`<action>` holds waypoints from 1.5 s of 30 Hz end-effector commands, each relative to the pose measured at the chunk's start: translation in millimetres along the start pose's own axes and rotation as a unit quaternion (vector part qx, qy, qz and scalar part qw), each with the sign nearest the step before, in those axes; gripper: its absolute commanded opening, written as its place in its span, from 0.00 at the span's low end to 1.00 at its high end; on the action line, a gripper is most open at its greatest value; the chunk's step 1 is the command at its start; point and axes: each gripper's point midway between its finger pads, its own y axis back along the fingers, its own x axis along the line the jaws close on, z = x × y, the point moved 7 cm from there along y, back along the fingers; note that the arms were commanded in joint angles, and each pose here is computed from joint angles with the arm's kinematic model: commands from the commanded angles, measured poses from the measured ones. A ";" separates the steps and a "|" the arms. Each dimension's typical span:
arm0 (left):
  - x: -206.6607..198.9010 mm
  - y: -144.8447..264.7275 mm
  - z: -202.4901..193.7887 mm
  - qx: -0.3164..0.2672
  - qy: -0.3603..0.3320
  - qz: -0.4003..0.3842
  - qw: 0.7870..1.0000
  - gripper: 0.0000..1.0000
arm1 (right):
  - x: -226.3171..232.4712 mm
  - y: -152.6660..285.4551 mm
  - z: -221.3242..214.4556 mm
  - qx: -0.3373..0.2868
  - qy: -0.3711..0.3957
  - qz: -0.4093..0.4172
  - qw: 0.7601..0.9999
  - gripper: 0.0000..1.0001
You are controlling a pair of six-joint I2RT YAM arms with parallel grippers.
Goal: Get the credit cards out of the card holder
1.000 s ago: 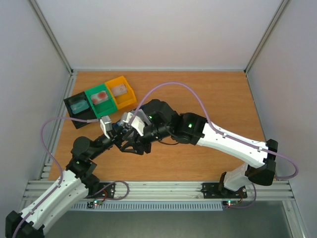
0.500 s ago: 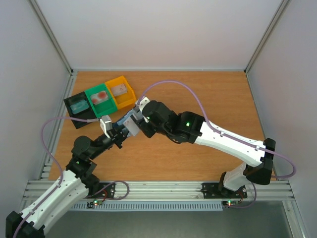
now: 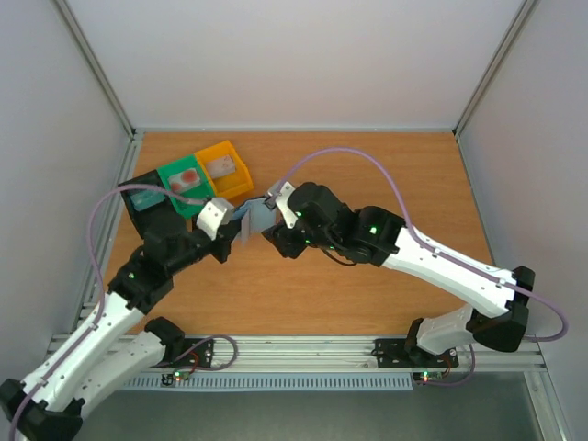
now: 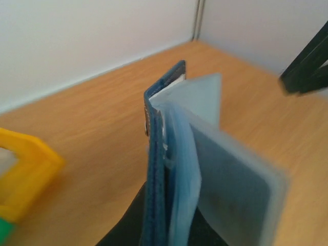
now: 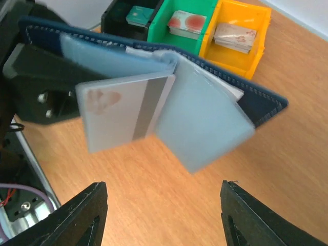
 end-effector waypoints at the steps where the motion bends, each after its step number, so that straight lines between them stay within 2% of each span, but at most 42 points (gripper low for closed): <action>1: 24.8 6.6 -20.9 0.224 -0.248 0.087 0.939 0.00 | -9.5 18.9 -3.5 -0.040 -0.036 0.045 0.998 0.62; 2: 35.8 3.0 -23.0 0.267 -0.304 0.110 0.908 0.00 | -13.6 18.8 -7.5 -0.039 -0.045 0.045 0.997 0.62; 3: 44.3 -0.7 -24.8 0.303 -0.327 0.129 0.886 0.00 | -16.2 23.8 -9.6 -0.043 -0.056 0.056 0.996 0.62; 4: 50.1 -3.7 -23.6 0.329 -0.344 0.140 0.868 0.00 | -18.0 25.7 -13.2 -0.041 -0.065 0.071 0.995 0.62; 5: 51.2 -5.8 -17.3 0.337 -0.344 0.144 0.864 0.00 | -19.5 29.1 -16.1 -0.041 -0.073 0.084 0.993 0.62; 6: 49.0 -6.3 -12.2 0.333 -0.335 0.140 0.870 0.00 | -20.3 31.3 -18.9 -0.043 -0.080 0.098 0.991 0.62; 9: 26.8 -5.2 10.8 0.276 -0.262 0.083 0.921 0.00 | -12.3 34.6 -26.5 -0.049 -0.079 0.154 0.984 0.62; 11: 5.0 -2.7 24.4 0.240 -0.197 0.011 0.950 0.00 | -4.6 34.0 -32.5 -0.051 -0.073 0.196 0.976 0.61; 13: -16.9 4.2 34.4 0.208 -0.142 -0.067 0.966 0.00 | 0.6 37.8 -37.9 -0.064 -0.065 0.231 0.969 0.60; 16: -40.4 16.6 38.7 0.167 -0.083 -0.157 0.970 0.00 | -7.2 49.7 -46.6 -0.094 -0.070 0.235 0.965 0.64; 19: -49.5 21.7 38.6 0.146 -0.047 -0.193 0.969 0.00 | -17.5 55.6 -58.1 -0.107 -0.083 0.215 0.967 0.88; 21: -52.2 21.5 39.7 0.141 -0.034 -0.207 0.968 0.00 | -16.9 58.0 -63.1 -0.106 -0.078 0.219 0.967 0.98; 31: -62.5 25.9 44.7 0.114 -0.025 -0.259 0.959 0.00 | -12.3 42.5 -61.2 -0.104 -0.045 0.239 0.964 0.97; 34: -66.8 30.6 42.0 0.105 -0.030 -0.282 0.953 0.00 | -14.3 36.3 -61.0 -0.101 -0.041 0.233 0.966 0.92; 35: -68.6 32.1 40.7 0.104 -0.028 -0.292 0.950 0.00 | -12.5 37.0 -60.3 -0.104 -0.038 0.243 0.964 0.86; 39: -70.2 33.8 38.1 0.099 -0.024 -0.302 0.948 0.00 | -4.8 43.5 -60.2 -0.106 -0.023 0.286 0.952 0.54; 43: -69.5 32.6 37.8 0.099 -0.026 -0.300 0.949 0.00 | 2.5 53.4 -64.9 -0.108 -0.004 0.326 0.939 0.28; 45: -69.7 32.5 37.6 0.097 -0.024 -0.301 0.948 0.00 | 5.3 57.6 -66.9 -0.107 0.004 0.342 0.934 0.11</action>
